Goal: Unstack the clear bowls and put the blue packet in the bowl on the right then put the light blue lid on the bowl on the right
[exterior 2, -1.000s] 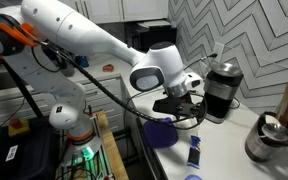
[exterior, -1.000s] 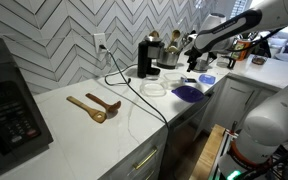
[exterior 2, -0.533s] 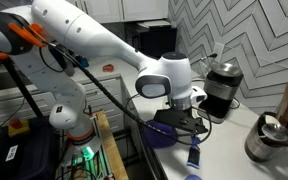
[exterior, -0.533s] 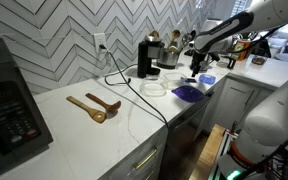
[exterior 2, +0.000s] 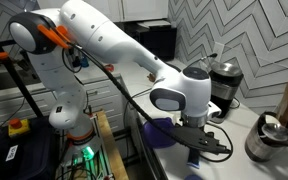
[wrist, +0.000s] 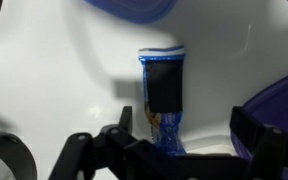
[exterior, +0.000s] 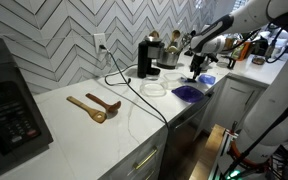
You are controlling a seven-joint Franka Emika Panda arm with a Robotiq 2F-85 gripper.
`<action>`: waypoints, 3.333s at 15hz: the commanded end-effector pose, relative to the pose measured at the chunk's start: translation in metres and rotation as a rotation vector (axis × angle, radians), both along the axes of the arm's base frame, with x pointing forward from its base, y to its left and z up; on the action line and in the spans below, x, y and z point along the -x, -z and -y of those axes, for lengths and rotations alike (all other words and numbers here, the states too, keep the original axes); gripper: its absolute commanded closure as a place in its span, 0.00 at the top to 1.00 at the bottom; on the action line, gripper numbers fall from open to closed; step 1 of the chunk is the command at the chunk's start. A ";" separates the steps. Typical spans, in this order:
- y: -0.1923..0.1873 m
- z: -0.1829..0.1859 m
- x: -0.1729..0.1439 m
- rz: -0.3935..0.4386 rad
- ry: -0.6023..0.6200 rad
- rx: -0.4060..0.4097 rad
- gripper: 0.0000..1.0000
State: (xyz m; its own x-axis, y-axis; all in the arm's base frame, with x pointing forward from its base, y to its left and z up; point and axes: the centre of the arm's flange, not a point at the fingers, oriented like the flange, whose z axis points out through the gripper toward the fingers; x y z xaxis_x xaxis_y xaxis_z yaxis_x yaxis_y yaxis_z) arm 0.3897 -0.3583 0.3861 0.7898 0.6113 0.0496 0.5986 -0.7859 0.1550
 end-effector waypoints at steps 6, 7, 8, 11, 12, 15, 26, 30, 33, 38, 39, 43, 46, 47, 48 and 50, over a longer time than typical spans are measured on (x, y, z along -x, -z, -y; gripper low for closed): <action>0.025 0.037 -0.033 0.037 -0.105 -0.133 0.62; 0.027 0.038 -0.034 0.037 -0.113 -0.152 0.54; 0.029 0.039 -0.035 0.035 -0.120 -0.173 0.47; 0.034 0.042 -0.037 0.019 -0.129 -0.205 0.53; 0.035 0.044 -0.037 0.014 -0.132 -0.214 0.42; 0.041 0.046 -0.037 -0.003 -0.153 -0.229 0.19; 0.008 0.027 -0.034 -0.057 -0.180 -0.166 0.00; -0.022 0.018 -0.032 -0.119 -0.202 -0.058 0.00; -0.044 -0.004 -0.037 -0.158 -0.269 -0.016 0.00; -0.069 -0.057 -0.054 -0.218 -0.400 0.017 0.00; -0.072 -0.067 -0.058 -0.225 -0.427 0.028 0.00; -0.062 -0.099 -0.078 -0.194 -0.511 -0.001 0.00; -0.046 -0.112 -0.083 -0.167 -0.538 -0.039 0.00; -0.043 -0.114 -0.083 -0.152 -0.545 -0.052 0.00; -0.040 -0.114 -0.083 -0.128 -0.555 -0.055 0.00; -0.035 -0.112 -0.083 -0.107 -0.592 -0.071 0.00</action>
